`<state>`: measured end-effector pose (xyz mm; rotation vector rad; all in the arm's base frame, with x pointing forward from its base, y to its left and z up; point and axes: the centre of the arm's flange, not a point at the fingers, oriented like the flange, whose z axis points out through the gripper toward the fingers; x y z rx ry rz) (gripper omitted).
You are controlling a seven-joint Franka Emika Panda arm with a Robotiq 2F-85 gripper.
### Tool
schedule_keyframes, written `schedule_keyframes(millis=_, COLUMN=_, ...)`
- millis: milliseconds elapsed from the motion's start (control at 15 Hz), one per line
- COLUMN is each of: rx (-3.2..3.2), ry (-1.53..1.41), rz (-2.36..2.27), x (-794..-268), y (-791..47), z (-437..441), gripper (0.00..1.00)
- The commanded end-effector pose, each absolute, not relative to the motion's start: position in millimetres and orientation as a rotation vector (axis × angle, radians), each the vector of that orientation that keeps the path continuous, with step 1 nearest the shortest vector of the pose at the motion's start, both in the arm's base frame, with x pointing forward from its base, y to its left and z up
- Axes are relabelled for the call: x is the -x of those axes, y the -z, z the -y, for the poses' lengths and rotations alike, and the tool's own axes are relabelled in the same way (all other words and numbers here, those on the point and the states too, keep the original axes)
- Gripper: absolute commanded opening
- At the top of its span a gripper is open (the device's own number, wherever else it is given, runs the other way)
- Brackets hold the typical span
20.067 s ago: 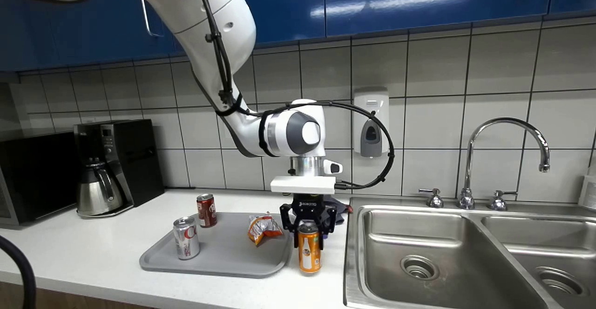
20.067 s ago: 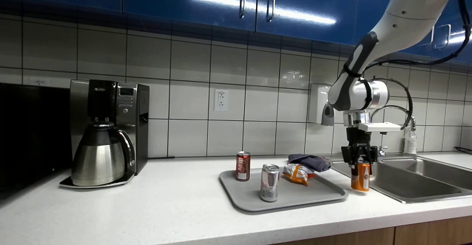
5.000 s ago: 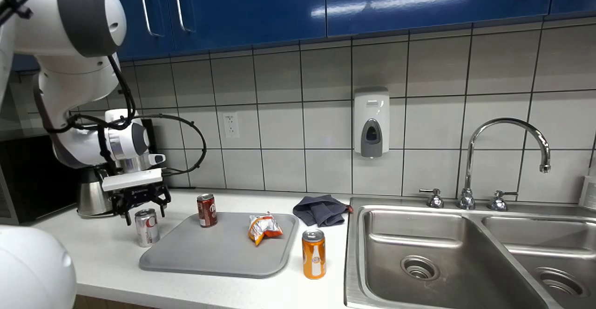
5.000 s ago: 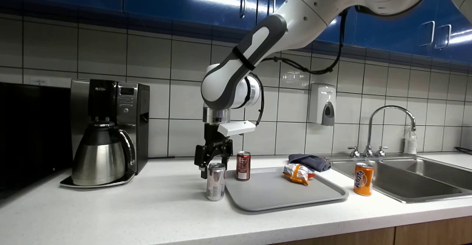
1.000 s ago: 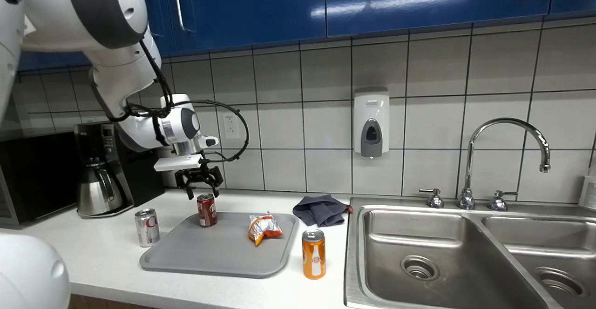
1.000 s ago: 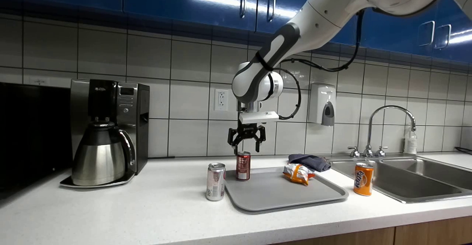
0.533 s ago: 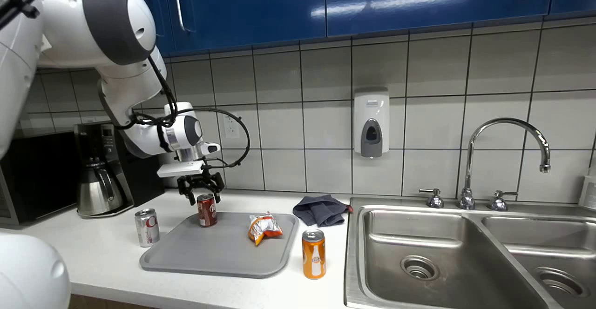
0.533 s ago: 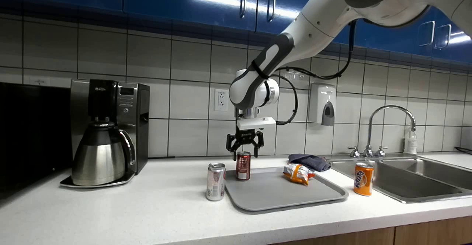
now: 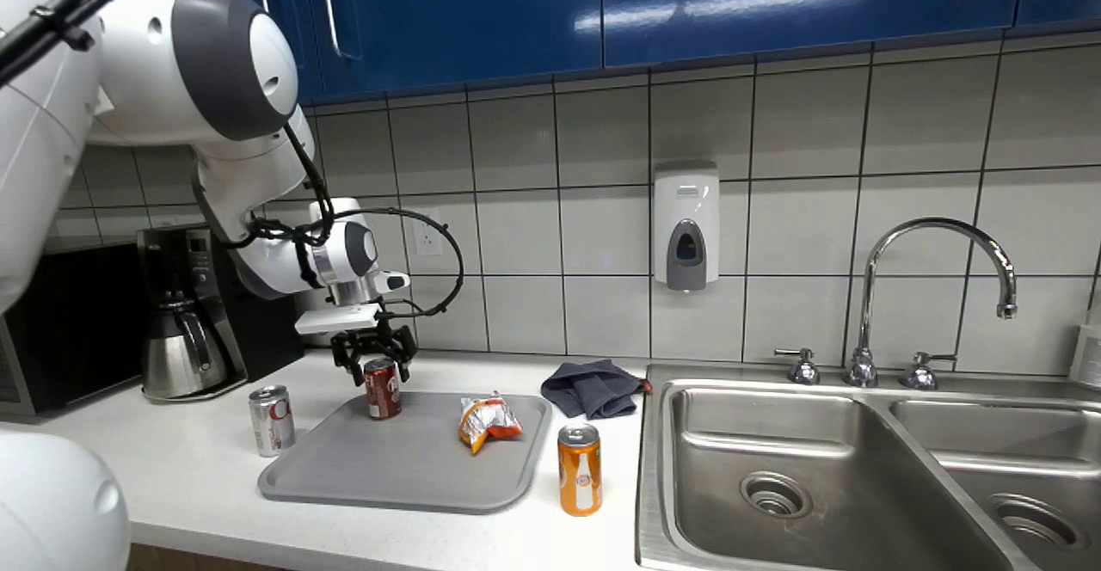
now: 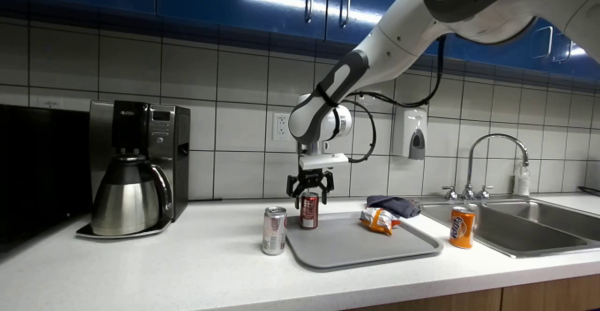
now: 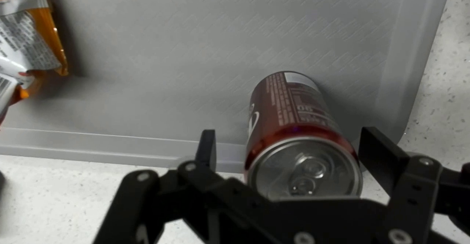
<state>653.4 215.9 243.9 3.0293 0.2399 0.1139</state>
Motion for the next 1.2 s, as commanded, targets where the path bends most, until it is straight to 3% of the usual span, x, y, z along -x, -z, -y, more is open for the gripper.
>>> schedule_keyframes(millis=0, rx=-3.011, ry=-0.081, rz=-0.244, x=-663.7, y=-241.5, z=-218.8, gripper=1.0)
schedule_keyframes(millis=1133, rx=-3.02, ry=-0.098, rz=-0.232, x=-654.7, y=-231.7, z=-215.8, gripper=1.0)
